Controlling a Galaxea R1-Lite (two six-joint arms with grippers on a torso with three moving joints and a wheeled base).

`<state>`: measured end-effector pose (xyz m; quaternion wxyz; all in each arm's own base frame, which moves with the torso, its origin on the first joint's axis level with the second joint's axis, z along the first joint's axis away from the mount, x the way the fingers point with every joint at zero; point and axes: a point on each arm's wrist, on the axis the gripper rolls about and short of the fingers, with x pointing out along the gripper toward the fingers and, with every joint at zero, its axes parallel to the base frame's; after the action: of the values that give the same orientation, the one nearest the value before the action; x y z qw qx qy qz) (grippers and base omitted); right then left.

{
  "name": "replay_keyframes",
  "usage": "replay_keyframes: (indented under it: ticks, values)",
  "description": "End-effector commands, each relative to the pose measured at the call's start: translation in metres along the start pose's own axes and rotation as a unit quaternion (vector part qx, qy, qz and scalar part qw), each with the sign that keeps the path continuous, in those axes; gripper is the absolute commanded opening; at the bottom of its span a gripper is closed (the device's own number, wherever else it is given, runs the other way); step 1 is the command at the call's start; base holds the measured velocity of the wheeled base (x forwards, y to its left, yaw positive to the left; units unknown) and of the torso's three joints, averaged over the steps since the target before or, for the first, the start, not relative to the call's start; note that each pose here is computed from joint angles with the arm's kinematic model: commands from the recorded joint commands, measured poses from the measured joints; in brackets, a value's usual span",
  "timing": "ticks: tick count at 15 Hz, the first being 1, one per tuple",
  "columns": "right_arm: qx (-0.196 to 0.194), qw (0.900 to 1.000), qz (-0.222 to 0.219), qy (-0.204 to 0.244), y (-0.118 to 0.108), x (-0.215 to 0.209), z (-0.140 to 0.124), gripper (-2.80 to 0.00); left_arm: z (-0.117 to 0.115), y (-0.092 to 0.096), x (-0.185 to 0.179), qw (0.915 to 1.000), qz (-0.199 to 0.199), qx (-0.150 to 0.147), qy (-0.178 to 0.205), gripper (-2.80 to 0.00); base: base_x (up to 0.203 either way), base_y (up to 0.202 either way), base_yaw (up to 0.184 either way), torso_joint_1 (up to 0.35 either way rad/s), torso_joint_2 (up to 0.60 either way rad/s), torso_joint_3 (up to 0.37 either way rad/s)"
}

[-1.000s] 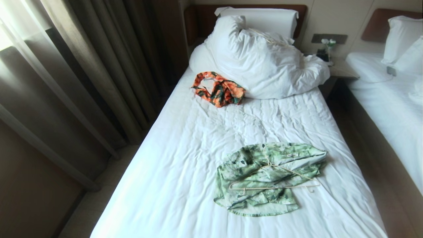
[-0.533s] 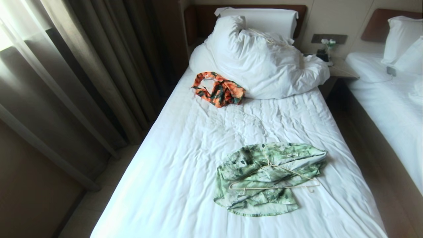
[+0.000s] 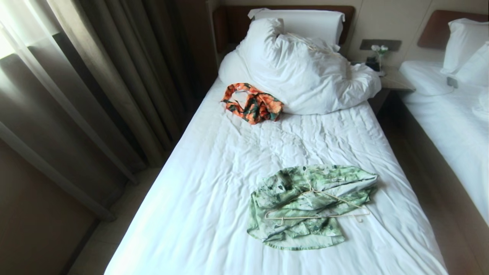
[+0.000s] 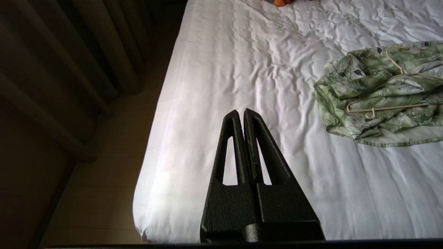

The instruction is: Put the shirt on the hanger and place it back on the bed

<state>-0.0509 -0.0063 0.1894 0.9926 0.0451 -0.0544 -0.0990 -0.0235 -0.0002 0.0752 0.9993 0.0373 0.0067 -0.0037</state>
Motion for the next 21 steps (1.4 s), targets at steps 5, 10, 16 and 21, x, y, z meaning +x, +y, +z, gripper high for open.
replay_keyframes:
  ticks: [5, 10, 16, 21]
  values:
    - [-0.034, 0.995, 0.087, 0.033, -0.001, 0.000, -0.075, -2.80, 0.000, 0.000, 0.000, 0.9999, -0.006, 0.015, 0.000, -2.80, 0.000, 0.000, 0.000, 0.000, 0.00, 0.000]
    - [-0.061, 0.991, 0.110, 0.035, 0.001, 0.016, -0.115, -2.80, 0.000, 0.000, 0.000, 1.0000, -0.004, 0.008, 0.000, -2.80, 0.000, 0.000, 0.000, 0.000, 0.00, 0.000]
    - [-0.073, 0.989, 0.115, 0.052, 0.000, 0.015, -0.118, -2.80, 0.000, 0.000, 0.000, 1.0000, -0.003, -0.001, 0.000, -2.80, 0.000, 0.000, 0.000, 0.000, 0.00, 0.000]
    - [-0.076, 0.989, 0.116, 0.051, 0.000, 0.015, -0.118, -2.80, 0.000, 0.000, 0.000, 1.0000, -0.003, -0.001, 0.000, -2.80, 0.000, 0.000, 0.000, 0.000, 0.00, 0.000]
